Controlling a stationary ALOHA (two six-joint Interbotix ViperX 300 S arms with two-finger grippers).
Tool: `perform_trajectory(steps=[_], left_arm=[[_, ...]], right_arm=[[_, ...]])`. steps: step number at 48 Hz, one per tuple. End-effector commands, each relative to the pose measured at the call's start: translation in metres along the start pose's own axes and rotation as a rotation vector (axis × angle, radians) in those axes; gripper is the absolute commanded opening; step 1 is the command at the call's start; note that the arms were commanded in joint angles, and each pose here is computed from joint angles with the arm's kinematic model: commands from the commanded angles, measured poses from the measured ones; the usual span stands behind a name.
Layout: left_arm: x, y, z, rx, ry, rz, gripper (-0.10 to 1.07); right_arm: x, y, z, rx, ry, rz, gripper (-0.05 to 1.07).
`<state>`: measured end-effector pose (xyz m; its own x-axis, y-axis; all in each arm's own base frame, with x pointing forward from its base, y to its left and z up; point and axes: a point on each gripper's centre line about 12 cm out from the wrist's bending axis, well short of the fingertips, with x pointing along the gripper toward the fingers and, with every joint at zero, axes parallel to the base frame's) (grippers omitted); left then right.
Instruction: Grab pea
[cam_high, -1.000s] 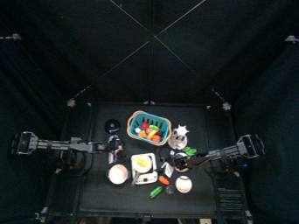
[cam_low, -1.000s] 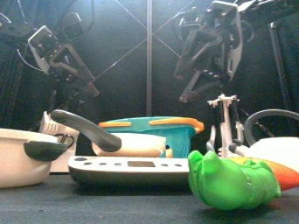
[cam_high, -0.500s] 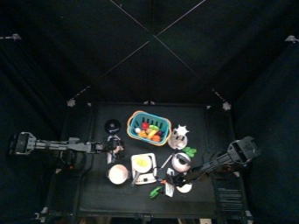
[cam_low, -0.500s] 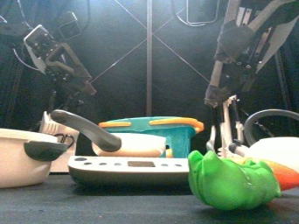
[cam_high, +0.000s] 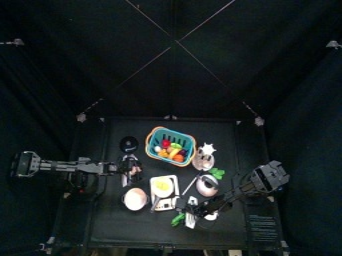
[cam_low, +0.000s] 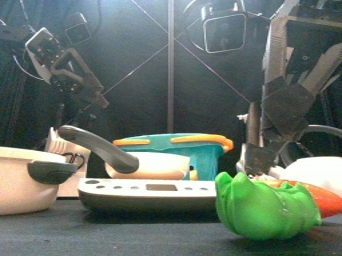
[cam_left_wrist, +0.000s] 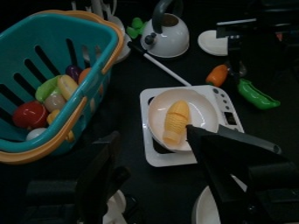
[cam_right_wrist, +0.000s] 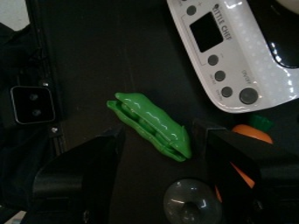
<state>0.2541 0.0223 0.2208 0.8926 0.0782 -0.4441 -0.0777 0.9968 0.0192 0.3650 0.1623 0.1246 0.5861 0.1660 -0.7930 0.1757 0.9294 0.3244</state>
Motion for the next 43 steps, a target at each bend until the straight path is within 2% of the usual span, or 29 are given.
perform_trajectory(steps=[1, 20, 26, 36, 43], left_arm=[[0.0, 0.001, 0.005, -0.001, -0.015, 0.002, 0.96], [0.0, 0.001, 0.005, -0.001, -0.015, 0.003, 0.96], [0.0, 0.002, 0.005, -0.003, -0.014, 0.006, 0.96], [0.0, 0.002, 0.005, -0.004, -0.015, 0.009, 0.96], [0.0, 0.002, 0.005, -0.004, -0.014, 0.009, 0.96]], right_arm=[[-0.002, 0.009, 0.007, 0.004, -0.018, 0.023, 0.94], [0.019, 0.004, -0.002, -0.005, 0.021, -0.013, 0.91], [0.019, 0.001, -0.003, -0.01, 0.029, -0.033, 0.82], [0.009, 0.005, 0.007, -0.016, 0.003, -0.026, 0.56], [-0.009, 0.011, 0.022, -0.03, -0.045, -0.009, 0.52]])
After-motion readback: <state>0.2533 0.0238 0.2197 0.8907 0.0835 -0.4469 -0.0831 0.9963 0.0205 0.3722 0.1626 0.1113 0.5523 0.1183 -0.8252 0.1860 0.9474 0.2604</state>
